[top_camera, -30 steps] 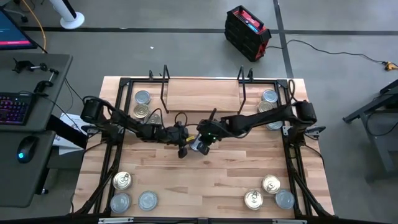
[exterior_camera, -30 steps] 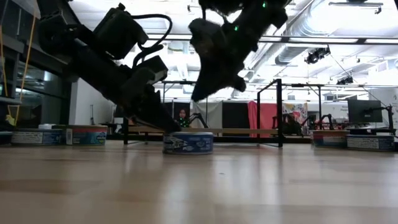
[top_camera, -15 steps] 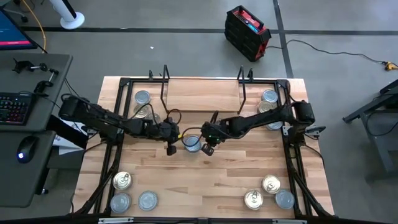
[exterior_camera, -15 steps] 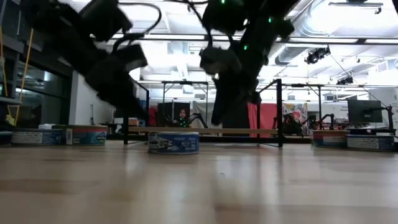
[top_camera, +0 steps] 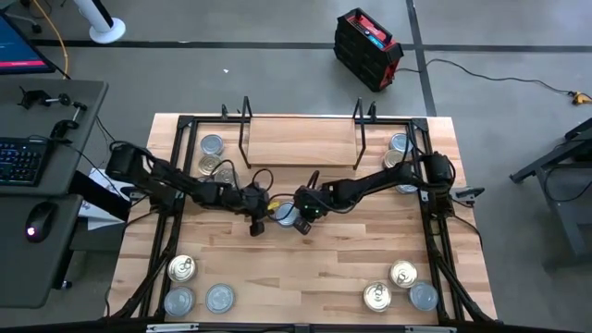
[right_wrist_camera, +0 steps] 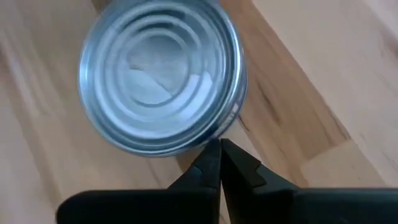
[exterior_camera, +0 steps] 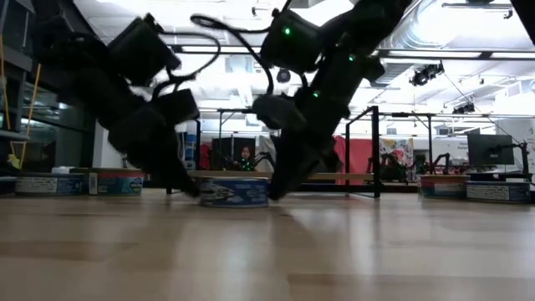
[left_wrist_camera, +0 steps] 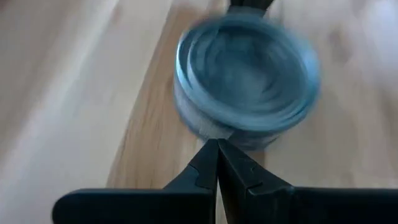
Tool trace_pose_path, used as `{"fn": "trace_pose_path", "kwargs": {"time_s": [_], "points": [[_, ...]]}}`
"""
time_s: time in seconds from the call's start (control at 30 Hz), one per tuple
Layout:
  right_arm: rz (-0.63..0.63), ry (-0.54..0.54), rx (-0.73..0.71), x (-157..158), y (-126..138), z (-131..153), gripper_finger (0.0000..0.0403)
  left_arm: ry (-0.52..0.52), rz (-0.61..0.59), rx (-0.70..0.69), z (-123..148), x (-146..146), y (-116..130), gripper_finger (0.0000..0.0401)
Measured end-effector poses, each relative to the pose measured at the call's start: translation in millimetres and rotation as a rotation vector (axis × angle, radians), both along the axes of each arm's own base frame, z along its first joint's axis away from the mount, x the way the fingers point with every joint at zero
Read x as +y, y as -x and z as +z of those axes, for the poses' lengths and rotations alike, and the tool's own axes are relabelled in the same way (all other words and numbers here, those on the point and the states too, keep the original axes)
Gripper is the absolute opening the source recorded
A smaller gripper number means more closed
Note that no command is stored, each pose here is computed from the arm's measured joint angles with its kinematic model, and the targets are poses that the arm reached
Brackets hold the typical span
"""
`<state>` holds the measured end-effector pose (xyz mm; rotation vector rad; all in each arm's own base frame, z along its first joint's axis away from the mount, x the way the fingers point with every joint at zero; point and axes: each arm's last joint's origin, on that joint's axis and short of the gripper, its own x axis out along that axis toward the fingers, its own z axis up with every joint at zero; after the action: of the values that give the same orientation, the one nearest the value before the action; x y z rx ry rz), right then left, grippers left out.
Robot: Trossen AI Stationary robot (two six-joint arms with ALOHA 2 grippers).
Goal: Stack canned seafood by type on shelf
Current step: Put the blue tuna can on the shelf
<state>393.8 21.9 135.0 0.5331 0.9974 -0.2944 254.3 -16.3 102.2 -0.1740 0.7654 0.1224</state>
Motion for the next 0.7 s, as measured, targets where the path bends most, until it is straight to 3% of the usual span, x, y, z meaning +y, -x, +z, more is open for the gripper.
{"fn": "trace_pose_path", "kwargs": {"time_s": [0.3, 0.7], "points": [[0.037, -0.056, -0.095, 7, -8, 28, 0.0000, -0.006, 0.001, 0.015, -7, -8, -1, 0.0001], [0.070, -0.010, -0.221, 14, -20, 67, 0.0000, 0.006, -0.010, -0.023, -3, -10, -7, 0.0001]]}}
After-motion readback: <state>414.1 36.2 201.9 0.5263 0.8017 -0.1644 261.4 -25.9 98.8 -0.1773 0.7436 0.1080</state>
